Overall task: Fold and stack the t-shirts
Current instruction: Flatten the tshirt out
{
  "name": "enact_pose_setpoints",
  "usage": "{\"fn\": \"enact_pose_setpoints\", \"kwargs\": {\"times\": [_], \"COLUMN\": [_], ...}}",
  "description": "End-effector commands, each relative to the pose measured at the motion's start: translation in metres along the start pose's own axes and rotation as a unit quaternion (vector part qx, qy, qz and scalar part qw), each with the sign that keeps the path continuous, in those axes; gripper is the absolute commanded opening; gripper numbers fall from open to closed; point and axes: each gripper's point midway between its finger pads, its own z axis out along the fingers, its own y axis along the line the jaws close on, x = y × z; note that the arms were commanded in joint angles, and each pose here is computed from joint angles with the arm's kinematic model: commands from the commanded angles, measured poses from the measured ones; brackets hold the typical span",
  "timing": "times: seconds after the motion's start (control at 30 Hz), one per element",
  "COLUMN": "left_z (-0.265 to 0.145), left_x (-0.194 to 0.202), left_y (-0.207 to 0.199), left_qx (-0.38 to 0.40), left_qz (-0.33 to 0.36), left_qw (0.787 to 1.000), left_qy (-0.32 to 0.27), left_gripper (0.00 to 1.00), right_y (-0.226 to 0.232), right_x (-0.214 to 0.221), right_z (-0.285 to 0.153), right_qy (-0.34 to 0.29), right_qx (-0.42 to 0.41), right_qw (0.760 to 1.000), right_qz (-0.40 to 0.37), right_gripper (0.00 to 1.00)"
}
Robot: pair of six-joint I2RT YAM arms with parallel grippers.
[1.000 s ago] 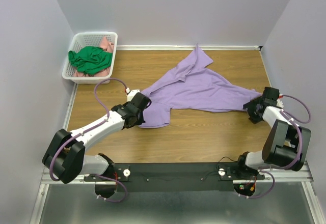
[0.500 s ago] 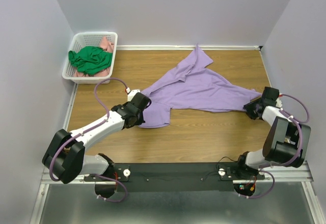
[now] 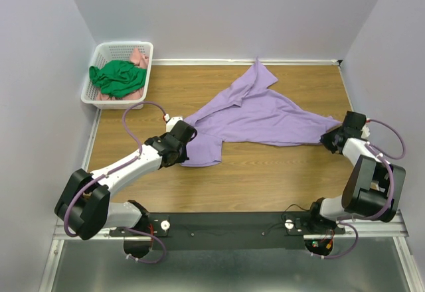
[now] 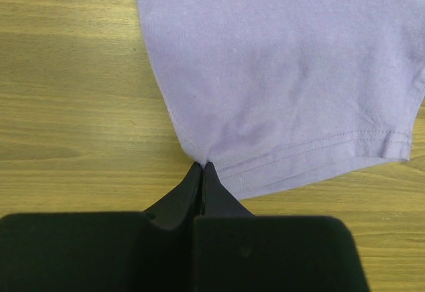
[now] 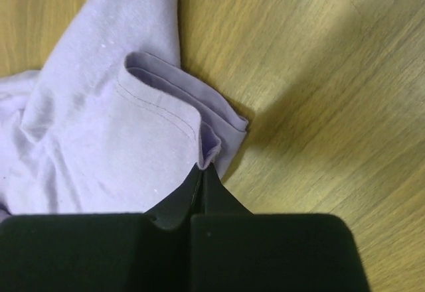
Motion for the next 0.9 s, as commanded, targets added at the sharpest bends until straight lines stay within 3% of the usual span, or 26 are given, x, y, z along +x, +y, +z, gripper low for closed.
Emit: {"fn": "enact_pose_setpoints", "kwargs": {"times": [0.0,0.3,0.43,0.87], "left_z": [-0.007,-0.004,-0.003,-0.002], "left_x": [-0.018,-0.019,-0.019,-0.020], "left_y": [-0.003,-0.004,-0.006,-0.007], "left_qx": [0.002,0.000,0.002,0.002], "left_qz": [-0.011,-0.010,-0.008,-0.008], "left_qw": [1.000,1.000,1.000,1.000], "left_qy": [-0.027,-0.024,-0.023,-0.023], "left_gripper": [0.00,0.00,0.00,0.00], "right_y": [0.014,0.034,0.026,0.002], "right_x": [-0.018,-0.029,-0.021,-0.006], "right_z": [0.001,0.011,0.018,0.019], "right_qy": [-0.017,-0.005,0.007,0.015], "right_qx": [-0.015,-0.031,-0.019,0.016], "right_qw": [1.000,0.999,1.000,1.000], "right_qz": [-0.006,-0.017,-0.015,-0.007], "right_gripper": [0.00,0.01,0.12,0.35]}}
